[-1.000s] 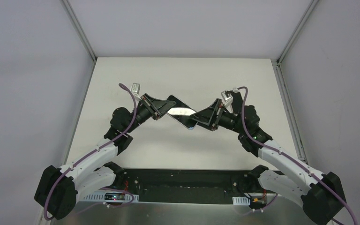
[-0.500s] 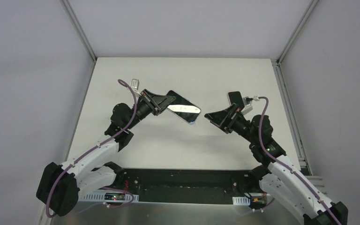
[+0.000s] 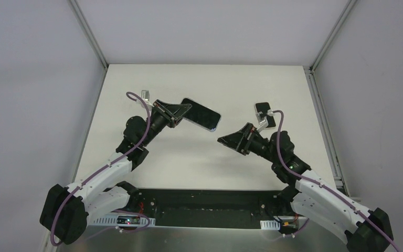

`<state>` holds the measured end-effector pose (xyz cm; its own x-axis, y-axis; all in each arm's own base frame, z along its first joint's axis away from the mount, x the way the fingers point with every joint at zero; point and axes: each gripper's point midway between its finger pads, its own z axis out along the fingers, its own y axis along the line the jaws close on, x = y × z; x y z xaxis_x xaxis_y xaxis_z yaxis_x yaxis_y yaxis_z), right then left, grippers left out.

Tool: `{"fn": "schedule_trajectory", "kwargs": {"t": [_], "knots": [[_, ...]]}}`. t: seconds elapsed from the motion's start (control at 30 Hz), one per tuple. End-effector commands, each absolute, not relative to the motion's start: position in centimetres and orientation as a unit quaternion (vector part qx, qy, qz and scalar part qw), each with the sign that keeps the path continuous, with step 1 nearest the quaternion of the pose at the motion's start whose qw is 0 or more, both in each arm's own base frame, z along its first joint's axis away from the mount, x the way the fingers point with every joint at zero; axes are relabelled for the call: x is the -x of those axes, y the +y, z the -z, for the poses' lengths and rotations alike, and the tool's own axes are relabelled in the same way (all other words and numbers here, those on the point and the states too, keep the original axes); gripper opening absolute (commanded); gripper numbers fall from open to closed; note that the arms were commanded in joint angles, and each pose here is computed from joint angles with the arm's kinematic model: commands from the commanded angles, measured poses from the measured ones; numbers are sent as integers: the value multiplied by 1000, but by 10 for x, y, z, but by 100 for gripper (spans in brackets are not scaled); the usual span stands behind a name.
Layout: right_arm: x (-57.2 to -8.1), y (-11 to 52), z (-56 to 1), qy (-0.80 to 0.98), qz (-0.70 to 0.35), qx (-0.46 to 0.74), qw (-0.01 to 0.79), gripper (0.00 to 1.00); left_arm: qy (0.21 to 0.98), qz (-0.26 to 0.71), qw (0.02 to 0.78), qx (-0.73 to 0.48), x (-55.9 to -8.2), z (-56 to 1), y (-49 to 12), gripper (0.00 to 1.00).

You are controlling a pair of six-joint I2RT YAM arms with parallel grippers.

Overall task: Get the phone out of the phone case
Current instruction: Remove the phone case from the phone.

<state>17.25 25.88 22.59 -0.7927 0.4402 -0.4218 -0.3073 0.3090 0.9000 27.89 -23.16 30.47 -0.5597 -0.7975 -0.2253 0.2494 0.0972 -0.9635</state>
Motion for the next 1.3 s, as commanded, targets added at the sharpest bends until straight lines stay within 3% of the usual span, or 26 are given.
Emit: {"fn": "schedule_trajectory", "kwargs": {"t": [0.0, 0.23, 0.83, 1.27], "knots": [[-173, 269, -269, 690, -639, -26, 339, 89, 558, 671, 435, 222, -273, -347, -221, 0], [-168, 281, -307, 632, -694, 1, 346, 76, 560, 680, 421, 217, -269, -348, -224, 0], [-172, 306, -320, 614, -722, 7, 318, 33, 552, 694, 410, 213, -262, -357, -226, 0], [-178, 313, -325, 604, -733, -2, 313, 31, 547, 700, 408, 211, -256, -360, -225, 0]]}}
